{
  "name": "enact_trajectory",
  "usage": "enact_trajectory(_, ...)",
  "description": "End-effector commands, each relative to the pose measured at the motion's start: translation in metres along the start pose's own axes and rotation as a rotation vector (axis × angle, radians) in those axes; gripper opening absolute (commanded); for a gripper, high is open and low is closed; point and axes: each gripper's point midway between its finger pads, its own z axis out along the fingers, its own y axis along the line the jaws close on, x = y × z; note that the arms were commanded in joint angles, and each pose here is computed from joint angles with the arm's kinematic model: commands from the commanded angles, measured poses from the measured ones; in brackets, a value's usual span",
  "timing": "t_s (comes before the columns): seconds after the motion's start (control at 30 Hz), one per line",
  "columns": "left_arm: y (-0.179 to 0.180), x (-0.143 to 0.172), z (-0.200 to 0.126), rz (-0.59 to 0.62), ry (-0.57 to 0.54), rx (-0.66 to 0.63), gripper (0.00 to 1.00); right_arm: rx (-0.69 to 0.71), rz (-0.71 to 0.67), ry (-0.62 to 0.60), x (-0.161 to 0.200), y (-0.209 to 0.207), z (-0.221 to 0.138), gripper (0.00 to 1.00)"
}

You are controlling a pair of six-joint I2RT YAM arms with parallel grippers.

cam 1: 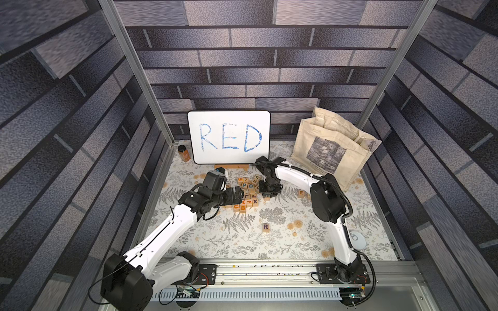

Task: Assemble the uppercase word "red" with letter blocks
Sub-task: Pick up the letter block from the center of the board, then place the letter block at the center of the board.

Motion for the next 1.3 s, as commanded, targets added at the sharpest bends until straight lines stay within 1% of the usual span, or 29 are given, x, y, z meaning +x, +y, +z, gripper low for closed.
enact_trajectory(0.0, -0.005, 0.005, -0.003, 0.037, 0.031, 0.029, 1.0, 0.039, -0.095, -0.002, 0.008, -0.014, -0.017, 0.22)
enact_trajectory(0.13, -0.006, 0.007, -0.007, 0.066, 0.05, 0.03, 1.0, 0.043, -0.184, -0.009, 0.014, -0.019, -0.023, 0.21)
enact_trajectory(0.43, -0.022, 0.013, -0.01, 0.073, 0.098, 0.111, 1.0, 0.009, -0.366, -0.033, 0.023, -0.02, -0.036, 0.22)
enact_trajectory(0.47, -0.025, 0.014, -0.01, 0.076, 0.103, 0.122, 1.0, 0.009, -0.382, -0.029, 0.025, -0.02, -0.033, 0.22)
enact_trajectory(0.5, -0.026, 0.016, -0.011, 0.076, 0.108, 0.129, 1.0, -0.01, -0.398, -0.058, 0.025, -0.018, -0.046, 0.22)
enact_trajectory(0.63, -0.032, 0.022, -0.013, 0.082, 0.13, 0.153, 1.0, -0.049, -0.462, -0.048, 0.038, -0.018, -0.047, 0.23)
enact_trajectory(0.77, -0.038, 0.03, -0.015, 0.09, 0.159, 0.181, 1.0, -0.065, -0.502, -0.046, 0.049, -0.022, -0.049, 0.25)
enact_trajectory(0.93, -0.048, 0.042, -0.018, 0.094, 0.197, 0.225, 1.0, -0.103, -0.544, -0.037, 0.065, -0.024, -0.05, 0.25)
enact_trajectory(1.1, -0.054, 0.053, -0.02, 0.1, 0.208, 0.246, 1.0, -0.131, -0.577, -0.05, 0.079, -0.025, -0.054, 0.26)
enact_trajectory(1.27, -0.057, 0.062, -0.022, 0.095, 0.2, 0.258, 1.0, -0.115, -0.622, -0.074, 0.093, -0.028, -0.054, 0.26)
